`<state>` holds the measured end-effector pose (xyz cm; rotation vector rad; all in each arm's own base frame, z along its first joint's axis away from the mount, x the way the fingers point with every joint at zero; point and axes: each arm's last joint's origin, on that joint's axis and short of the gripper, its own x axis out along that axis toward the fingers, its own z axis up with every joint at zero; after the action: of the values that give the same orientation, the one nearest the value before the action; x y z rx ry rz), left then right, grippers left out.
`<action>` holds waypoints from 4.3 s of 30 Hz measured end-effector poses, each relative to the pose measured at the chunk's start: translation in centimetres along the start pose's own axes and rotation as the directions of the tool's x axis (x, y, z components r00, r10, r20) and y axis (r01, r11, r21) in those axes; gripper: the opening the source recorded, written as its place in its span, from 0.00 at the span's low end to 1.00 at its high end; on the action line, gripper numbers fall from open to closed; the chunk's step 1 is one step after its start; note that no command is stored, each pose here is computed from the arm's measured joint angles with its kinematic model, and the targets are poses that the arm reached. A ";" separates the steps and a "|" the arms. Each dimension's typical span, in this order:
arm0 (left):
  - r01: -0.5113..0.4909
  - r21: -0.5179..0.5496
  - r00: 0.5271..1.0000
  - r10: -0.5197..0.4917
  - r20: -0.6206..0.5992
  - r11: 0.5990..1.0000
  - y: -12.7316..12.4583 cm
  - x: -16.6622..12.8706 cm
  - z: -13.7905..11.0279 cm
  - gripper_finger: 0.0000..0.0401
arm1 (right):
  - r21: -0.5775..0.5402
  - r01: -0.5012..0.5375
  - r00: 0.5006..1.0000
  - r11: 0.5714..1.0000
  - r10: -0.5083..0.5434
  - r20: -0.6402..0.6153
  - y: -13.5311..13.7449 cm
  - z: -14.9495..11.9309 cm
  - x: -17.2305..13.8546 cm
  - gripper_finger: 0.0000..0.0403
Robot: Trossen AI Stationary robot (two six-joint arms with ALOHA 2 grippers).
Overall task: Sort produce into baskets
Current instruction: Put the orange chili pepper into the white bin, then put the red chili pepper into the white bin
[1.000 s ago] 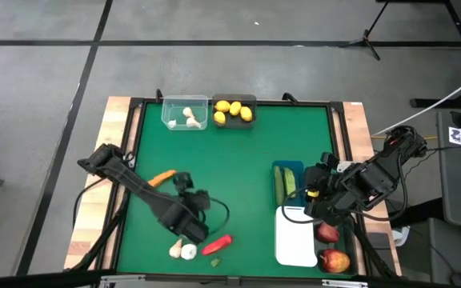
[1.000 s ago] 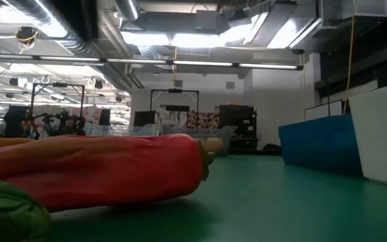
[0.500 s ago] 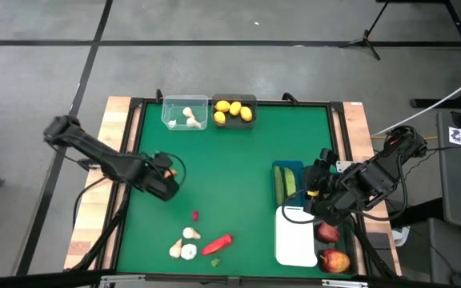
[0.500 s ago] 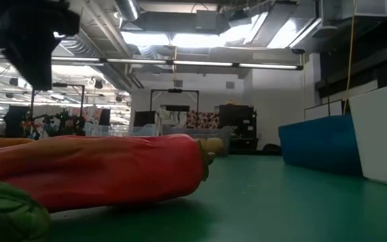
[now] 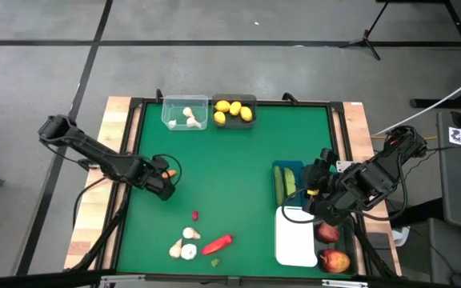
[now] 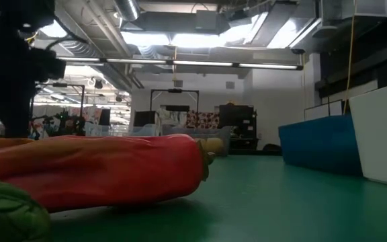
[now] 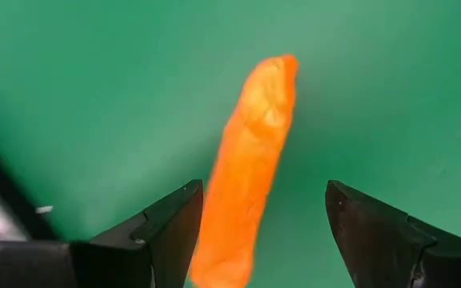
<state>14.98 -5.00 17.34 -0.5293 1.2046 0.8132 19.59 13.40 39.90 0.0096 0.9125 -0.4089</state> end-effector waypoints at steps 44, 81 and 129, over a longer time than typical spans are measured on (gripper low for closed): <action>0.418 0.506 0.411 -0.654 0.635 0.754 -19.1 -3.1 13.1 0.21 | 0.025 -0.019 0.999 1.000 0.018 0.035 0.3 0.3 0.0 0.57; -0.101 0.961 0.286 -0.917 0.277 0.259 -35.4 3.3 14.8 0.27 | 0.024 -0.047 0.999 0.999 0.047 0.000 0.4 0.2 0.0 0.57; 0.318 0.576 0.924 -0.383 -0.008 0.754 -29.6 -4.4 0.5 0.58 | -0.031 -0.031 0.999 0.999 0.032 0.027 0.4 0.3 0.0 0.57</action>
<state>37.93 -24.06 19.94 -0.1962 1.1283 0.1289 19.94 13.69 40.03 -0.0091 0.8907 -0.3650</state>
